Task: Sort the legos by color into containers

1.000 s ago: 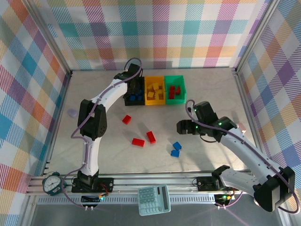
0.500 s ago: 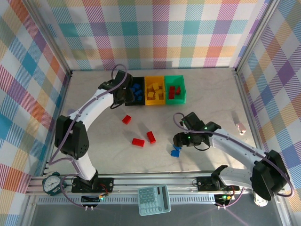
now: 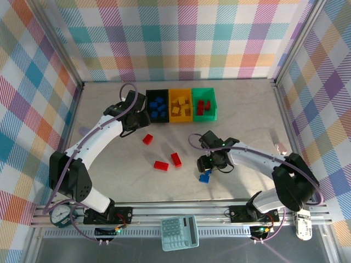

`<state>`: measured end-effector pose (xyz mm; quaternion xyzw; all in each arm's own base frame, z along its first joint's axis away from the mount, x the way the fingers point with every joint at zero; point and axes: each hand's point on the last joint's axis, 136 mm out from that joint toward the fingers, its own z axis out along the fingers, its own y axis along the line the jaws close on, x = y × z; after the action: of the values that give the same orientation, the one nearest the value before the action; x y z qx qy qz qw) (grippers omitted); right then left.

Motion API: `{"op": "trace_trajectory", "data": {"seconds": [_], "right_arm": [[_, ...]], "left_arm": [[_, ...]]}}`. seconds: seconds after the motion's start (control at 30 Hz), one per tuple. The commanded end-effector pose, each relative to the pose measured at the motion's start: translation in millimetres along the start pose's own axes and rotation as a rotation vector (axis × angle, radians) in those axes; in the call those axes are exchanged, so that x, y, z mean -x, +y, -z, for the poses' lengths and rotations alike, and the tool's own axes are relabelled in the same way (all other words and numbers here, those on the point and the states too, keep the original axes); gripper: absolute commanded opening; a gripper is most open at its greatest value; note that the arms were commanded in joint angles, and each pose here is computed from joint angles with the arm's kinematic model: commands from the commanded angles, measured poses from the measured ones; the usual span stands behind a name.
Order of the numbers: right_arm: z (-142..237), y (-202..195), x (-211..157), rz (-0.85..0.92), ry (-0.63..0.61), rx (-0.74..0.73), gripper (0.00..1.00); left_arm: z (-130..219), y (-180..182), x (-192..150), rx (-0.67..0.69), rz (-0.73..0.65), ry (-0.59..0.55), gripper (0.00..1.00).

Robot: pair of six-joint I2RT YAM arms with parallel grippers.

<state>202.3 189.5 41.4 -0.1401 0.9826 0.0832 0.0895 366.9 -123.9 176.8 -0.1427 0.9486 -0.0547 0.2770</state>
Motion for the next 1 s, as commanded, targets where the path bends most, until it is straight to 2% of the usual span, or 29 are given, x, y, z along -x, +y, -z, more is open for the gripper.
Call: {"op": "trace_trajectory", "data": {"seconds": [0.0, 0.97], "right_arm": [[-0.2, 6.0, 10.0, 0.044, -0.016, -0.008, 0.60], [-23.3, 4.1, -2.3, 0.062, 0.066, -0.034, 0.50]], "left_arm": [[5.8, -1.2, -1.2, 0.002, 0.002, 0.000, 0.57], [10.7, -0.1, -0.7, -0.002, 0.002, -0.006, 0.57]]}}
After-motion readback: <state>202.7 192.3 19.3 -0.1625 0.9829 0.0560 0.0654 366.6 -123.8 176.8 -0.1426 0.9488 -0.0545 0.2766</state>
